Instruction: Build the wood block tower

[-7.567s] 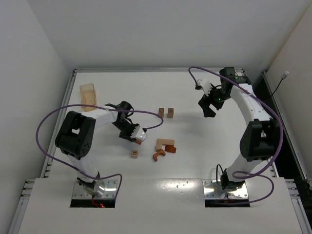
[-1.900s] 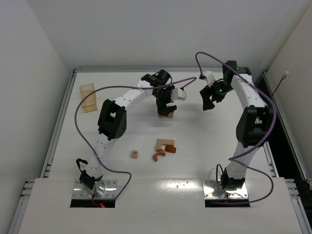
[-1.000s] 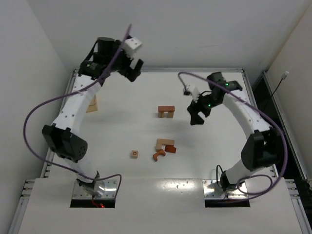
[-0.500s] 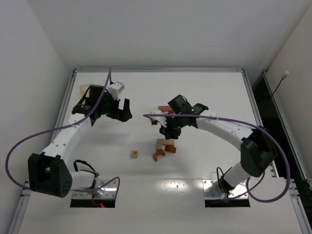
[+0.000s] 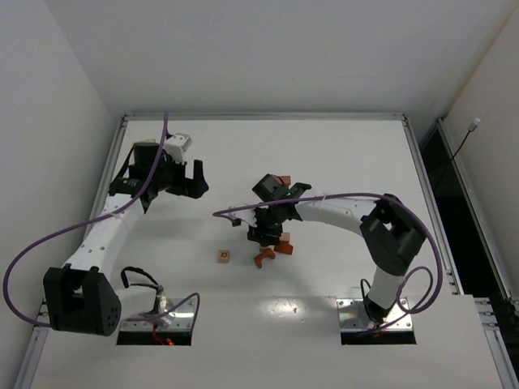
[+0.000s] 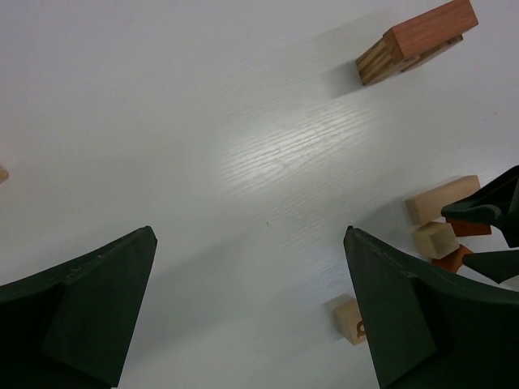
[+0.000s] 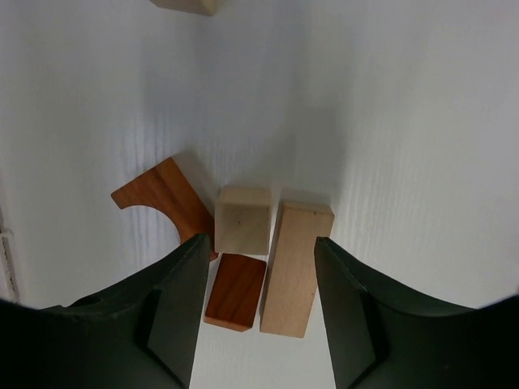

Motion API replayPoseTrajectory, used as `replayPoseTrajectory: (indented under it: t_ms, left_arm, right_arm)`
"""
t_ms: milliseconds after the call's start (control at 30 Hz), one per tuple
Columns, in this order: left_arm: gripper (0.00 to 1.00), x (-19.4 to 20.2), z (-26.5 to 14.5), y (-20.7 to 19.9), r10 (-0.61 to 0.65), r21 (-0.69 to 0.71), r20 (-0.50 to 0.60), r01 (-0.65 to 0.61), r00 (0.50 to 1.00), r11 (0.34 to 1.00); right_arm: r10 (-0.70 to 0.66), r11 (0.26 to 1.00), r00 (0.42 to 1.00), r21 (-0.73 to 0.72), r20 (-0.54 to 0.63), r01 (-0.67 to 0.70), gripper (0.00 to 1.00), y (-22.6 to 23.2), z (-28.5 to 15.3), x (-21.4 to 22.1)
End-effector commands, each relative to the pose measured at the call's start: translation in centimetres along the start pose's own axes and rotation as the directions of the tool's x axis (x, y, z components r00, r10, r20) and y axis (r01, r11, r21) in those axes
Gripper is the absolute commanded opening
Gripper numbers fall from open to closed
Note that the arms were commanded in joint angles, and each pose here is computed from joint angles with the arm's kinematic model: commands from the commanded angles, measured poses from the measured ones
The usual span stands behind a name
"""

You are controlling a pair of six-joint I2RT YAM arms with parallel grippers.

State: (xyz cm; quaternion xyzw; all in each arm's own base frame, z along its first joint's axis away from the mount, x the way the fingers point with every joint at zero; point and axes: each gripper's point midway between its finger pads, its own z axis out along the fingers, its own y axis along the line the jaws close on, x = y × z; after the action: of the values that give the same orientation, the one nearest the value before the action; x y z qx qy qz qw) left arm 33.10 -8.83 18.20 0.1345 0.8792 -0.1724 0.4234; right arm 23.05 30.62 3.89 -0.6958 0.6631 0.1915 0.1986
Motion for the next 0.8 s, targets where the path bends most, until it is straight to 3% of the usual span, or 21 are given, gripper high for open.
replayPoseTrajectory:
  t_ms: [0, 600, 700, 767]
  left_arm:
    - [1.00, -0.9, -0.7, 0.6, 0.006, -0.025, 0.044, -0.005, 0.999, 1.000]
    - [1.00, -0.4, -0.2, 1.7, -0.015, -0.037, 0.016, 0.015, 1.000, 0.999]
    - [1.00, -0.4, -0.2, 1.6, 0.011, -0.028, 0.016, -0.011, 1.000, 1.000]
    - [1.00, -0.1, -0.2, 1.4, 0.050, -0.005, 0.005, -0.050, 0.999, 0.999]
  right_arm:
    - [-0.028, 1.000, 1.000, 0.013, 0.011, 0.028, 0.51, -0.7, 0.5, -0.3]
    - [-0.067, 0.997, 0.995, -0.050, -0.074, 0.063, 0.54, 0.9, 3.3, 1.2]
    - [-0.075, 0.996, 0.994, -0.055, -0.074, 0.071, 0.43, 1.0, 3.6, 0.9]
    - [-0.075, 0.996, 0.994, -0.055, -0.074, 0.071, 0.26, 1.0, 3.6, 0.9]
